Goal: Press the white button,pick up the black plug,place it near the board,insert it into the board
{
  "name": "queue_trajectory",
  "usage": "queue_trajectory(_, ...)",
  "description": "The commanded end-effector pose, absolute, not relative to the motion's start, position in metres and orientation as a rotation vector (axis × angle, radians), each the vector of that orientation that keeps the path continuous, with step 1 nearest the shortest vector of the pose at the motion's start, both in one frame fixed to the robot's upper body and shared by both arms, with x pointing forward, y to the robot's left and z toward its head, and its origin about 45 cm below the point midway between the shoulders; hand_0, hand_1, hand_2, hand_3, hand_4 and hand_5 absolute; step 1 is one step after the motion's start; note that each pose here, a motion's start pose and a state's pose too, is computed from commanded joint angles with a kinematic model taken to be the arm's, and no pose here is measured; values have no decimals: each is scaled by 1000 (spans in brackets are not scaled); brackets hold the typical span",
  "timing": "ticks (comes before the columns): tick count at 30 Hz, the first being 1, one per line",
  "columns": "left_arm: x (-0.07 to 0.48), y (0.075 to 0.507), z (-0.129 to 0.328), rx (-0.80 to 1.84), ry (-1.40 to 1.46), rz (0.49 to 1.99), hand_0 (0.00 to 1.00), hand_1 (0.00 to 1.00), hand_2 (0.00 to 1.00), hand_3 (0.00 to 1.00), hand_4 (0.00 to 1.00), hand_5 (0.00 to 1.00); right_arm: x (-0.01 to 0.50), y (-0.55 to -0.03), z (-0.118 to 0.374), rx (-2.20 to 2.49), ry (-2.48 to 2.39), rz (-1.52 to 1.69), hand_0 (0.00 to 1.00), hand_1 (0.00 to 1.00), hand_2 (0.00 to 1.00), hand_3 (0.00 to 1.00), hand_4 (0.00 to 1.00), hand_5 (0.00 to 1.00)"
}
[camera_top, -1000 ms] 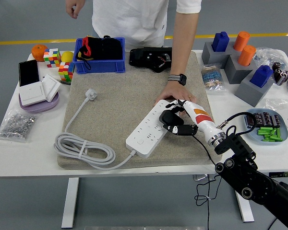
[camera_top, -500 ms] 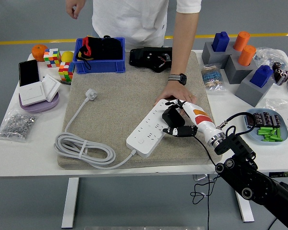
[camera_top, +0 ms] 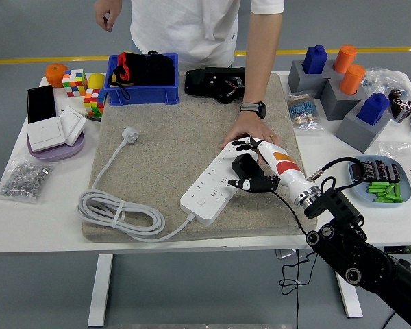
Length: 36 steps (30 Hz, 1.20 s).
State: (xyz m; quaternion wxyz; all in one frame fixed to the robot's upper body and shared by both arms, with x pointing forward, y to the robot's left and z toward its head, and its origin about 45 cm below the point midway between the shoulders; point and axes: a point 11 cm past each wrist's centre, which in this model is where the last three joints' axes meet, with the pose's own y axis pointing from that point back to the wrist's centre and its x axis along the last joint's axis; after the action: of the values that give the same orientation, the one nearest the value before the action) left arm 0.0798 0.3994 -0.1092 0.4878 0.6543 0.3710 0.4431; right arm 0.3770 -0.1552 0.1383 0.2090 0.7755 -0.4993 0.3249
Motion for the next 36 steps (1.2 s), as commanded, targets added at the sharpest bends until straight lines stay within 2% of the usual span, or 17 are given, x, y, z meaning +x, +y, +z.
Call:
queue_trajectory(2,80,399,-109,1590,904,1079,699,670,647,650,560,189,376,-153,142,2172,-1392,905,842,841,772,783,998,172)
queue_trajectory(3,79,399,-109,1590,905,1079,699,670,647,650,559,188,375,-153,143,2177,-1392,905,914,929,875,886,998,277)
queue_trajectory(8,81,399,-109,1587,903,1082,699,670,647,650,559,188,370,-154,147,2224,-1375,847,914,929,875,886,998,277)
queue_trajectory(9,82,398,-109,1585,902,1083,699,670,647,650,560,189,368,-155,148,2233,-1369,831,998,998,986,998,998,700)
queue_trajectory(14,83,399,-109,1580,903,1092,699,670,647,650,560,189,354,-169,156,2255,-1396,818,998,998,986,998,998,700)
queue_trajectory(15,83,399,-109,1580,905,1094,699,670,647,650,559,190,351,-174,159,2254,-1407,839,998,975,964,998,998,789)
queue_trajectory(20,84,399,-109,1578,906,1099,699,670,647,650,559,190,336,-191,157,2236,-1405,858,998,975,964,998,998,789)
queue_trajectory(21,84,399,-109,1579,904,1098,699,670,647,650,558,191,333,-195,155,2225,-1401,856,998,998,975,988,998,823)
queue_trajectory(36,86,398,-109,1576,898,1097,699,670,647,650,557,190,310,-204,124,2174,-1324,795,998,997,974,969,998,854)
